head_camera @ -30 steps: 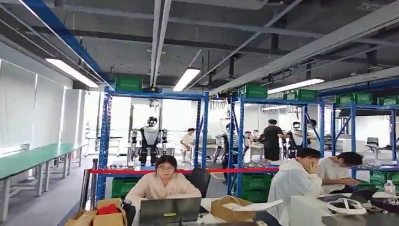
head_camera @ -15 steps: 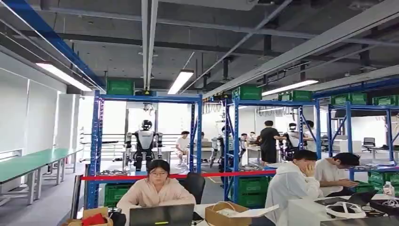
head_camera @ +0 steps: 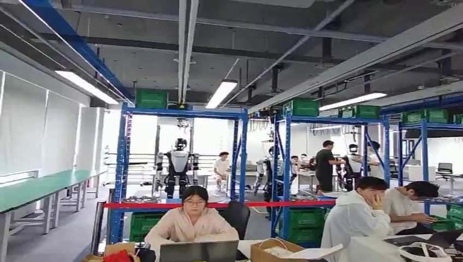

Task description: Take the parts from the cabinet and place them on the table.

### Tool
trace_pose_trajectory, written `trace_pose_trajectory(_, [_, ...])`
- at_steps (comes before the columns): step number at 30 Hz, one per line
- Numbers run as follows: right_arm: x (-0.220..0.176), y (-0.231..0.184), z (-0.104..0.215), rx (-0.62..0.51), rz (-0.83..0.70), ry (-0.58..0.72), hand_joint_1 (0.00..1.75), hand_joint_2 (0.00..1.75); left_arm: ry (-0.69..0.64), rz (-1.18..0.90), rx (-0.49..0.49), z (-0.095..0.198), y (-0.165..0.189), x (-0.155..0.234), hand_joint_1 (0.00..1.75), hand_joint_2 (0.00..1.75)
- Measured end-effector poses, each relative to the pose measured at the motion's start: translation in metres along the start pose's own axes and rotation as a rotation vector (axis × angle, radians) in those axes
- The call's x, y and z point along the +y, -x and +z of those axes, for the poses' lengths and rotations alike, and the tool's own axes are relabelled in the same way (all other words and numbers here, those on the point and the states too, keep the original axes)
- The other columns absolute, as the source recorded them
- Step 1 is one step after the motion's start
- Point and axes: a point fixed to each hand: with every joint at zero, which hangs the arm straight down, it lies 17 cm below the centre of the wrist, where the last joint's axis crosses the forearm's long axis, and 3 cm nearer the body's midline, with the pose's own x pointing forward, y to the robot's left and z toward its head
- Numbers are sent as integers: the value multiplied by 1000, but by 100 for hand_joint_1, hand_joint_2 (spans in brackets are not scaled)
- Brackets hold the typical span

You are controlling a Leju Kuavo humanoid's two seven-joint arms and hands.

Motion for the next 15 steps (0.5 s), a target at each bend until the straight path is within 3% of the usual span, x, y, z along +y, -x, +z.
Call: trace_pose_trajectory(15, [0, 1, -2, -4, -11, 6, 175, 175, -5, -3, 6, 1, 4, 3, 0, 175])
